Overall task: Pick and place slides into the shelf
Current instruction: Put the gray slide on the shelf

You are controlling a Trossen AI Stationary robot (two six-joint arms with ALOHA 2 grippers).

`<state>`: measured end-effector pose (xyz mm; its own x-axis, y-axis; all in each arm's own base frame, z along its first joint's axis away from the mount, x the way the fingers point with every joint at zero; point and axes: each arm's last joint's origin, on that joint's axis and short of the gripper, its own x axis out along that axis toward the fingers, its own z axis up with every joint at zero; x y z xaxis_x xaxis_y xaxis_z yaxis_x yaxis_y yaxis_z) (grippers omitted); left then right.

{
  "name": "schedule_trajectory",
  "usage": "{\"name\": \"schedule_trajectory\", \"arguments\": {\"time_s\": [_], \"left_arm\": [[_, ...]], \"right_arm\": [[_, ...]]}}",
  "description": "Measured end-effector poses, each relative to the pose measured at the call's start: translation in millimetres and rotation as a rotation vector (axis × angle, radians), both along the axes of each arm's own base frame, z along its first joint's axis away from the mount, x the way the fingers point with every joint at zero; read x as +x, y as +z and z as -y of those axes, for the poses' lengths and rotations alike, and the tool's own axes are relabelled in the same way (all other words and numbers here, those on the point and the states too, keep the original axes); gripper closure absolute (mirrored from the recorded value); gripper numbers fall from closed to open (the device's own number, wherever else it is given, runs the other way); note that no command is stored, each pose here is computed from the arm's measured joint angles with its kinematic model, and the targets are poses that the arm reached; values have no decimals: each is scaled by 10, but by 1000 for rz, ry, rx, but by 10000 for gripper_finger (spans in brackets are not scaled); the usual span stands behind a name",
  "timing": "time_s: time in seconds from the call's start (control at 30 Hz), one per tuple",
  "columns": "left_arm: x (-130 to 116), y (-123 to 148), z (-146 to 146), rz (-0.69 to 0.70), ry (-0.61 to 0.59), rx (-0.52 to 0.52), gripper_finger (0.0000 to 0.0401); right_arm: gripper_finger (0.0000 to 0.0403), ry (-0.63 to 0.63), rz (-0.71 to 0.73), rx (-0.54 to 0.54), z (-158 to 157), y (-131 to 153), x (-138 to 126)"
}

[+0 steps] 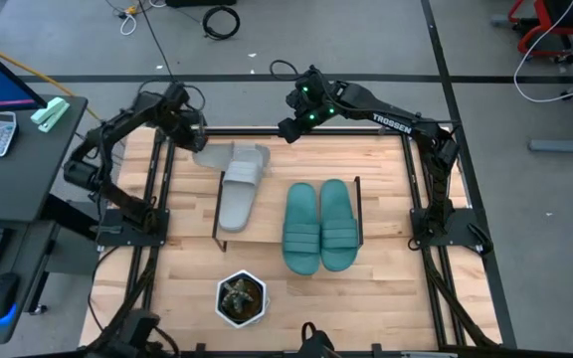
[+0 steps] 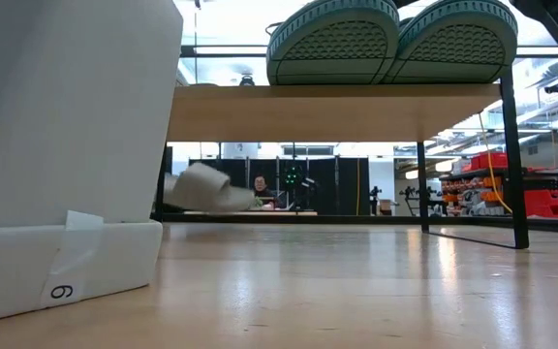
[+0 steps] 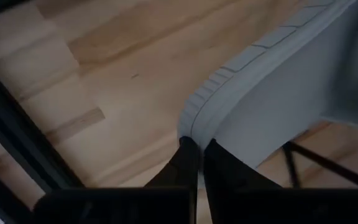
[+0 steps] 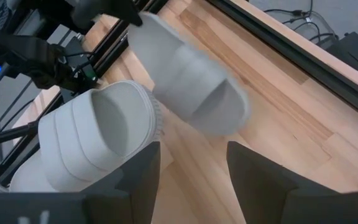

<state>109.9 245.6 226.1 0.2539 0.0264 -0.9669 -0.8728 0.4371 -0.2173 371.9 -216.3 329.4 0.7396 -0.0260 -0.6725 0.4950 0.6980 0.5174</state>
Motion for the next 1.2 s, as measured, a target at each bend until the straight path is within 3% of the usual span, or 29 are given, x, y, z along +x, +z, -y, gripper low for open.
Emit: {"name": "schedule_trajectory", "arguments": {"time_s": [0.27, 0.4, 0.93, 1.2], "left_arm": [[-223, 361, 80, 213, 80, 107, 390], [-240, 474, 117, 245, 96, 172, 390], [-218, 665, 85, 342, 140, 332, 390], [-174, 735, 20, 468, 151, 369, 390]], "right_arm": [[210, 2, 0, -1, 0, 0, 0], [210, 13, 0, -14, 0, 0, 0], [210, -66, 78, -65, 285, 66, -104], [210, -96, 211, -79, 414, 207, -139]]}}
